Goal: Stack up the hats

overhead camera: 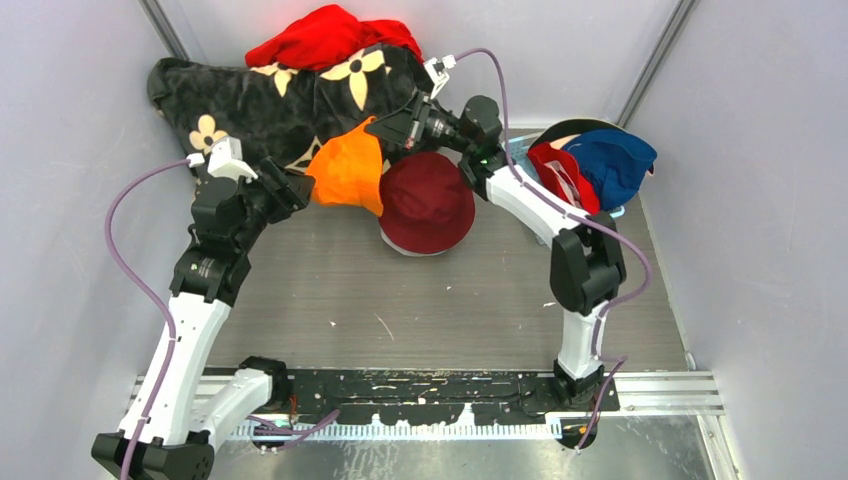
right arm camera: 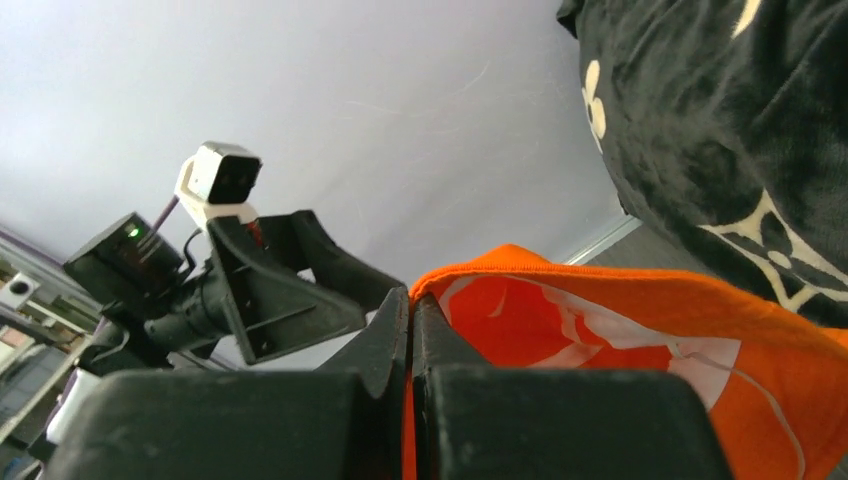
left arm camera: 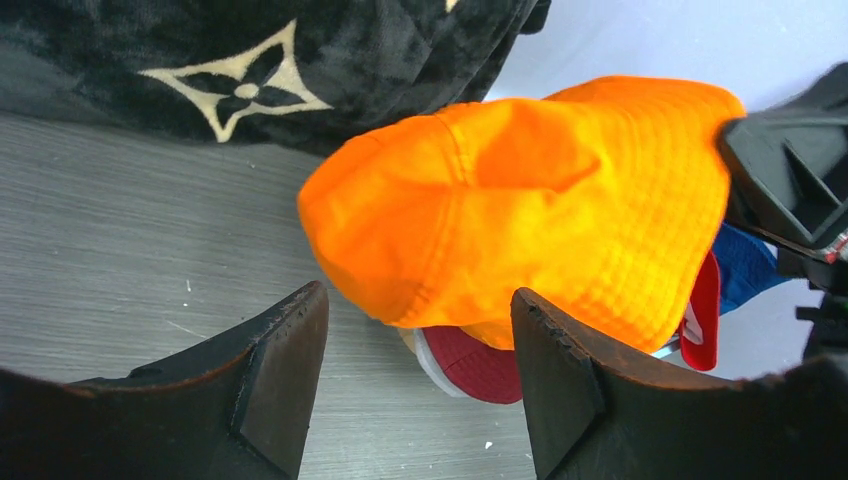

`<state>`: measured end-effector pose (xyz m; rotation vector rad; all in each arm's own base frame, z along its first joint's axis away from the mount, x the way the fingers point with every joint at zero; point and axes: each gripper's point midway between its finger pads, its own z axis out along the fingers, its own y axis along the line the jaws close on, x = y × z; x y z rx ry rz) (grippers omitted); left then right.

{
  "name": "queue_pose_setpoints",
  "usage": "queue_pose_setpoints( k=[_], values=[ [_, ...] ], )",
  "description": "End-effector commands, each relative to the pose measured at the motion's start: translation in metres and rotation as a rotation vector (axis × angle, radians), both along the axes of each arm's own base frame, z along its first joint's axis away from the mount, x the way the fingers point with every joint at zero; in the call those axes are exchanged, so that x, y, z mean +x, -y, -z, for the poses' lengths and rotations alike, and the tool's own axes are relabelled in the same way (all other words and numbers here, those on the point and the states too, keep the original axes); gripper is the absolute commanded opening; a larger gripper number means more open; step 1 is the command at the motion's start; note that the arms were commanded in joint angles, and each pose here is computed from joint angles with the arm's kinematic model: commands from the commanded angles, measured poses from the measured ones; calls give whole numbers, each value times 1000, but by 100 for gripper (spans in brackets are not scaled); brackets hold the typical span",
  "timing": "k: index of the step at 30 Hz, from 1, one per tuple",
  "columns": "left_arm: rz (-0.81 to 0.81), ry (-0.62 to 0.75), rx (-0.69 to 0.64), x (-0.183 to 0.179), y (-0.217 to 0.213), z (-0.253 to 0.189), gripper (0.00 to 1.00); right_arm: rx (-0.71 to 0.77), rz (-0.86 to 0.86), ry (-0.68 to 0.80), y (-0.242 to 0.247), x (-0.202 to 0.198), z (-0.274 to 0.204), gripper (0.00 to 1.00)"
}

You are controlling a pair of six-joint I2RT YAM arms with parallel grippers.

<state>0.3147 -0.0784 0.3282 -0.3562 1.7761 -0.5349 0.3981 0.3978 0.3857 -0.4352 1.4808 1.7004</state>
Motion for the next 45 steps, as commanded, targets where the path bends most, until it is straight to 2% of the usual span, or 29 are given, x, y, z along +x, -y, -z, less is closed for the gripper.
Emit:
queue_pose_setpoints(
  k=[1, 6, 19, 24, 33, 45],
  values=[
    [-8, 98, 3, -6, -5, -36, 68, 75, 37, 238, 32, -47, -80, 1],
    [11, 89, -11, -5, 0, -33, 68, 46, 101, 213, 56, -52, -74, 1],
    [56, 74, -33, 5, 11, -32, 68, -45, 322, 47, 144, -24, -26, 1],
    [65, 65, -37, 9, 13, -30, 67, -50, 389, -21, 179, -7, 2, 1],
    [66, 37, -40, 19, 16, -19, 67, -95, 450, -145, 213, 15, 64, 1],
    [103, 18, -79, 40, 30, 8, 67, -226, 499, -335, 227, 9, 165, 1]
  ],
)
